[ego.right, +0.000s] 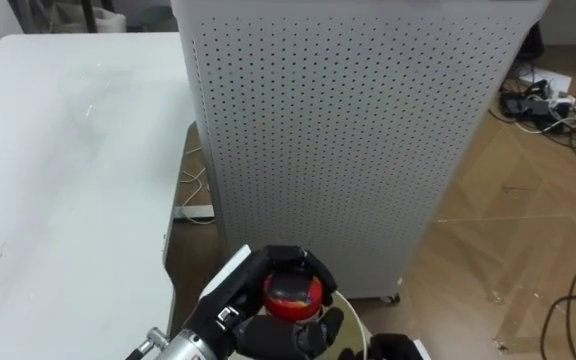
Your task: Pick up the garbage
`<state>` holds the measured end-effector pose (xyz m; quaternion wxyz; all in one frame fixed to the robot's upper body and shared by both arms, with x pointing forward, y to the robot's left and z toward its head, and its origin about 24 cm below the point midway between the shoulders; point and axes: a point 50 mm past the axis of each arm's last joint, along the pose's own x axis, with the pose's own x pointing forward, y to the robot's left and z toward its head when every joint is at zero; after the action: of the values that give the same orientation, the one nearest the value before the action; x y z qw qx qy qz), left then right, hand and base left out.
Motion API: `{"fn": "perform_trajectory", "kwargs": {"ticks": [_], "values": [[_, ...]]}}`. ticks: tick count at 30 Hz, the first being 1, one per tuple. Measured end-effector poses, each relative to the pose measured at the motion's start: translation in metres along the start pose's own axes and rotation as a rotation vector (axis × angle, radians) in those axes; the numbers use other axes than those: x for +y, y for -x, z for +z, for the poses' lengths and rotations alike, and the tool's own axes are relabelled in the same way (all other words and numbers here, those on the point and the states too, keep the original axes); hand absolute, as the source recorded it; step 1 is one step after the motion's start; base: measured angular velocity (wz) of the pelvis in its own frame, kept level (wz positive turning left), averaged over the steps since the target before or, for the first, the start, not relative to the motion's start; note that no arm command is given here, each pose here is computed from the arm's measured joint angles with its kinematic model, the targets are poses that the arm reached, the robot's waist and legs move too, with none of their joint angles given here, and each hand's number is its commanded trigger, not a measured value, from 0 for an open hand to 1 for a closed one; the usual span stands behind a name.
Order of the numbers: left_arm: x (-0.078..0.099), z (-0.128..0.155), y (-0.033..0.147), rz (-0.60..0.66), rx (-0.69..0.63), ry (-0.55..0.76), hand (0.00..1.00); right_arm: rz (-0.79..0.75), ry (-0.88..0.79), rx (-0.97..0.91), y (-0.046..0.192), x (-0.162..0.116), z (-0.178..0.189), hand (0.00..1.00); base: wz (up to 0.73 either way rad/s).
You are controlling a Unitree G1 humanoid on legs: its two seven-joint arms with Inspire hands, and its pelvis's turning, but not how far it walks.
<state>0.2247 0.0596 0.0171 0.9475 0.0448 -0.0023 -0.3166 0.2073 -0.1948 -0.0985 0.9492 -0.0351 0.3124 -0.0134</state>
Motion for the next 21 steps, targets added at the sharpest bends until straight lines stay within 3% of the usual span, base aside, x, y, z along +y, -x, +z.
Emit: {"fn": "perform_trajectory", "kwargs": {"ticks": [21], "values": [[0.0020,-0.0002,0.0004,0.005,0.003,-0.012,0.00,0.014,0.072,0.008,0.0009,-0.0048,0.0000,1.00,0.00]]}}
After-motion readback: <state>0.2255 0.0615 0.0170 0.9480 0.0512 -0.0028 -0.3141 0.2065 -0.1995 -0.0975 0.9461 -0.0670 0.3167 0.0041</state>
